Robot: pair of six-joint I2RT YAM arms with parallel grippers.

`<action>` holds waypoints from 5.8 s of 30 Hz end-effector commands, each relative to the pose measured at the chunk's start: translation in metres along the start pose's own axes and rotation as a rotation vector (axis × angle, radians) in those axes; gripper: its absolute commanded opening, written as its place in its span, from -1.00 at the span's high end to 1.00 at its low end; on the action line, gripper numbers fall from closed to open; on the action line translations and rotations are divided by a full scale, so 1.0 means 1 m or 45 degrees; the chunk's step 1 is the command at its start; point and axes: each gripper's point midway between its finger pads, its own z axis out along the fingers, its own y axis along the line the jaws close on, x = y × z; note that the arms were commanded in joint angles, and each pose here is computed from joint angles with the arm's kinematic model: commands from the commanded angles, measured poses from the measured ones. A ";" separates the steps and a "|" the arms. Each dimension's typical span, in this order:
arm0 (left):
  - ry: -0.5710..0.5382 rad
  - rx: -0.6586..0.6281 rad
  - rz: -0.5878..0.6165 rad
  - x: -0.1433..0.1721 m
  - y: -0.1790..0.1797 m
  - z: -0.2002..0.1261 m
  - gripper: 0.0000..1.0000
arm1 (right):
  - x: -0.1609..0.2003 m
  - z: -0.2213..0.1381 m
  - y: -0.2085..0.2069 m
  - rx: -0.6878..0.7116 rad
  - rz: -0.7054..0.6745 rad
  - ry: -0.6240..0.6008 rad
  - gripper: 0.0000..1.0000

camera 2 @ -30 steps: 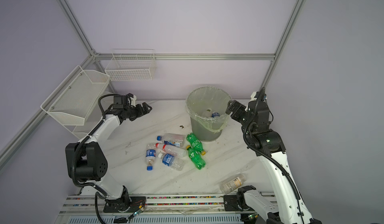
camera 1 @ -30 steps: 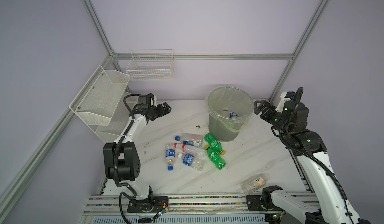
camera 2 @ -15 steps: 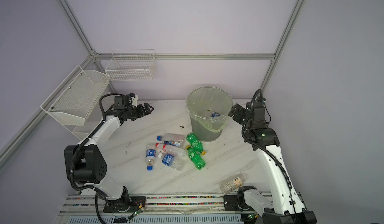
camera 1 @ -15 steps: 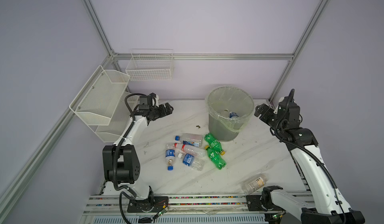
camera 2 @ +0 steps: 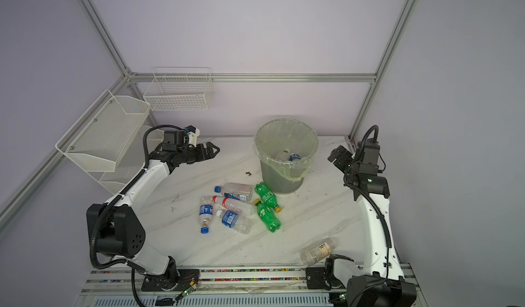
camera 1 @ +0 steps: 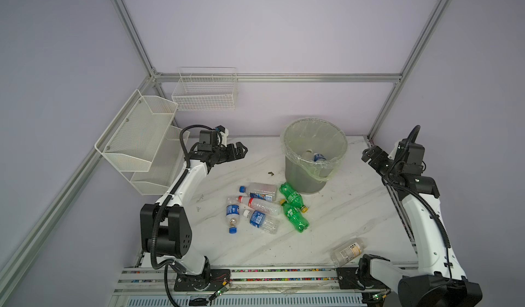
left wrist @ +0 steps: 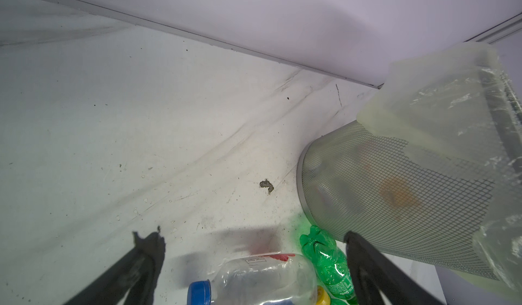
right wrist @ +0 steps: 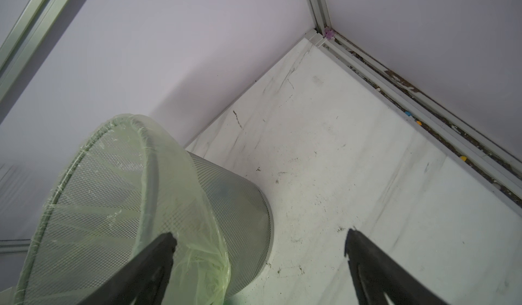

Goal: Throw the plastic bottles in the bin
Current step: Pick up the plastic bottle from the bottom-right of the table.

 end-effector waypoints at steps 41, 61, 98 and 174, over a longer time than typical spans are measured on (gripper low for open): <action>0.425 0.401 0.647 0.198 -0.220 -0.045 -1.00 | 0.005 -0.006 -0.036 -0.012 0.089 -0.062 -0.95; 0.544 0.370 1.086 0.265 -0.292 -0.016 -1.00 | -0.007 -0.023 -0.034 0.001 0.101 -0.142 -0.95; 0.760 0.635 1.358 0.363 -0.387 0.009 -0.99 | -0.041 -0.046 -0.024 -0.001 0.205 -0.263 -0.95; 0.455 0.258 1.306 0.288 -0.365 0.035 0.40 | -0.023 0.007 -0.064 0.034 0.248 -0.237 -0.95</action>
